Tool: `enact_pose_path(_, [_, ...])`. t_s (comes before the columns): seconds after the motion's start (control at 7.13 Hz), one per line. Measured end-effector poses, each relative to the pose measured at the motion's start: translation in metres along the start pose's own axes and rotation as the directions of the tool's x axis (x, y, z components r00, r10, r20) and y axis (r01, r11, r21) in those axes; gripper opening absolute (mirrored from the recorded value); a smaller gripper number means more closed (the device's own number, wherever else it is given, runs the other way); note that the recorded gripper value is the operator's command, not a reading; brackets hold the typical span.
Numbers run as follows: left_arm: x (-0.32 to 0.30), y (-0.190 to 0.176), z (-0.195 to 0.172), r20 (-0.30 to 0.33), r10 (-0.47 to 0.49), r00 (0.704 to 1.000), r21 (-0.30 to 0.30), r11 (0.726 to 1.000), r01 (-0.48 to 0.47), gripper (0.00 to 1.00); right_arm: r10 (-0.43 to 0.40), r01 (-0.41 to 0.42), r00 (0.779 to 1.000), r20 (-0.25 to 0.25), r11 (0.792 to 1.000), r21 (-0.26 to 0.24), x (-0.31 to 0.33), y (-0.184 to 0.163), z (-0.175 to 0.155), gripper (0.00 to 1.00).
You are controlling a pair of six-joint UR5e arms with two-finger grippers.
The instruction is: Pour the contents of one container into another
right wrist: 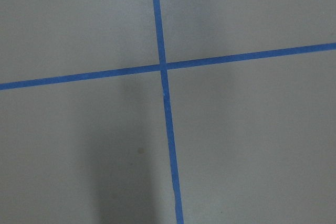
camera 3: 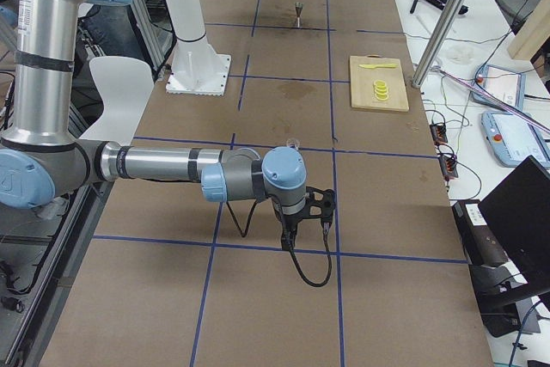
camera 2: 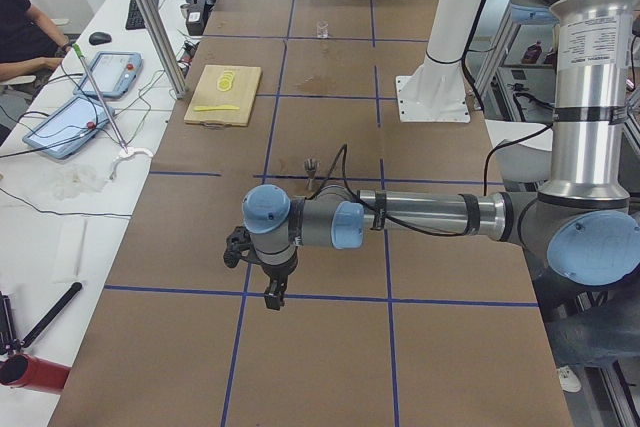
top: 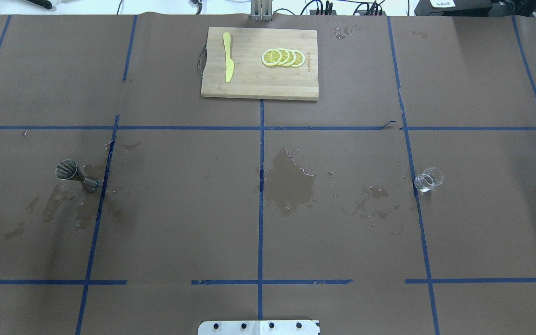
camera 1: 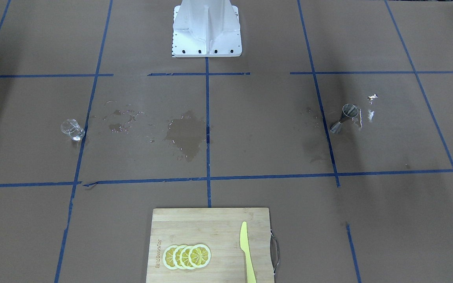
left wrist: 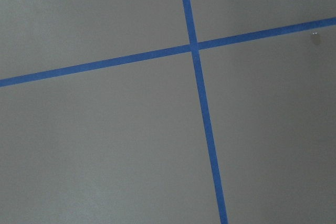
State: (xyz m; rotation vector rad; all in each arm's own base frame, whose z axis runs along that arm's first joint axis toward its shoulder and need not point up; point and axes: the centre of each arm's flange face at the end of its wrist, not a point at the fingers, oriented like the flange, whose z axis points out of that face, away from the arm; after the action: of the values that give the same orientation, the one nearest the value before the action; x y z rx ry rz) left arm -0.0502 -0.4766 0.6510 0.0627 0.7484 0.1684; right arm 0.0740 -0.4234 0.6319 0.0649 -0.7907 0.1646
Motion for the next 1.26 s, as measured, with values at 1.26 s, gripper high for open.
enact_pose_path(1.26, [0.299, -0.021, -0.138, -0.046, -0.002, 0.999, 0.357, 0.934, 0.018, 1.0, -0.052, 0.05, 0.998, 0.04, 0.997, 0.062, -0.037, -0.005, -0.032, 1.0])
